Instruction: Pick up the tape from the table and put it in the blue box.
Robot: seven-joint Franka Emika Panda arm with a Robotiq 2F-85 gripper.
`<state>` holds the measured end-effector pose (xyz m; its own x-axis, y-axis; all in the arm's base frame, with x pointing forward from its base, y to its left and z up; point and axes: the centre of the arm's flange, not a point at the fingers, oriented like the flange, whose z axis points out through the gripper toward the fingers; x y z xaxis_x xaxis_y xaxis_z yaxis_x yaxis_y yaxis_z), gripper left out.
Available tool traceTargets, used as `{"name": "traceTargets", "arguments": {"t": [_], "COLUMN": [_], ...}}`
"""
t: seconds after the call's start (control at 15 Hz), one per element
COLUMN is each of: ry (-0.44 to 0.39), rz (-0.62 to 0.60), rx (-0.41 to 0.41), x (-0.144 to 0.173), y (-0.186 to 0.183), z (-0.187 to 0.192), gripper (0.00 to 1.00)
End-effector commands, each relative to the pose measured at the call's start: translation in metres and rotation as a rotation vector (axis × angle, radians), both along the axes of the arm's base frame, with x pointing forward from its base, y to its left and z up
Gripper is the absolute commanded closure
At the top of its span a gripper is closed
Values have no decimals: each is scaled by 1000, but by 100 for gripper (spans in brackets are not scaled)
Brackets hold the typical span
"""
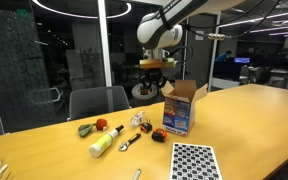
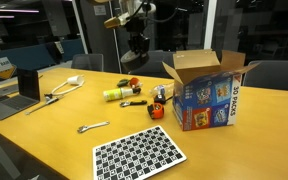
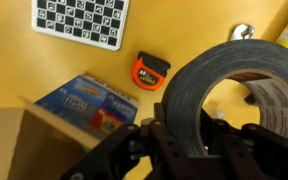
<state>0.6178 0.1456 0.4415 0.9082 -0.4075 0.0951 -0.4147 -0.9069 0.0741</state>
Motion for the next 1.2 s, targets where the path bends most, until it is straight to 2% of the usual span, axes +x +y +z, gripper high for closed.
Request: {"name": "traceTargets", "arguments": {"t": [0.0, 0.13, 0.27, 0.47, 0.6, 0.87, 1.13], "ry": [-122, -178, -221, -246, -224, -124, -39], "rz": [-63, -87, -125, -197, -237, -310, -345], "rx": [-124, -194, -244, -293, -307, -303, -304], "x": [9, 15, 21, 28, 31, 40, 51], "y": [-41, -69, -99, -144, -173, -220, -245], "z": [90, 134, 160, 161, 140, 70, 11], "gripper": [85, 85, 85, 85, 85, 85, 86]}}
